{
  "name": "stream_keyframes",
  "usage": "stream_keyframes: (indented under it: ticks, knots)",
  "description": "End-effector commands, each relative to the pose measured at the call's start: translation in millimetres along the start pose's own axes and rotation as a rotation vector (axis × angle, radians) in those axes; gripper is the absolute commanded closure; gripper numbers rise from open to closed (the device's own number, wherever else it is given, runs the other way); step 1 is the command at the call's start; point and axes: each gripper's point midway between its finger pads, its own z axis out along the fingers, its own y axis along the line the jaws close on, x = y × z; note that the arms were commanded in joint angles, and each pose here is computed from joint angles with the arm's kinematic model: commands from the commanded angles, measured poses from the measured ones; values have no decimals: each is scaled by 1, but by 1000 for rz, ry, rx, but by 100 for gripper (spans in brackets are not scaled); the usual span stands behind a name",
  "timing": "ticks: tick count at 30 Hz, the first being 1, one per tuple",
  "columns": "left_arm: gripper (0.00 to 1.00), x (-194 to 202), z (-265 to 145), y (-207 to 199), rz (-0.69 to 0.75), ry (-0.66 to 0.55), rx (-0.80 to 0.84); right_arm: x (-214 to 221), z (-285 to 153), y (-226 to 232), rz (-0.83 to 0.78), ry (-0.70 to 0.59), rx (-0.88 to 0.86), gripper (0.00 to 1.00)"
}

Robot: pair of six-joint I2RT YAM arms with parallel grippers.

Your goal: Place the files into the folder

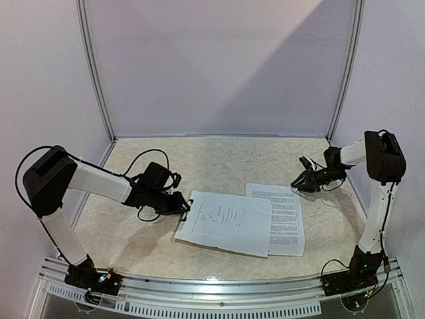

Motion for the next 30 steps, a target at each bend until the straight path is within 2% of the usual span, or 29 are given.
stream_keyframes:
  ticks: [1, 5, 6, 10, 15, 24, 30]
  knots:
    - [100, 49, 8, 33, -32, 166, -110, 12, 0, 3, 7, 33, 24, 82]
    - [100, 51, 9, 33, -33, 170, -109, 13, 2, 1, -18, 46, 60, 99]
    - [100, 51, 9, 34, -33, 170, -109, 13, 1, 1, -29, 46, 67, 100]
    - [100, 52, 7, 34, -34, 169, -111, 5, -8, 8, -80, 38, 105, 100]
    - [100, 52, 7, 34, -35, 169, -110, -28, -43, 34, -261, -35, 225, 100]
    - [100, 50, 7, 33, -34, 166, -107, -63, -111, 122, -502, -170, 308, 100]
    - [100, 47, 7, 32, -30, 162, -110, -52, -143, 175, -606, -192, 311, 100]
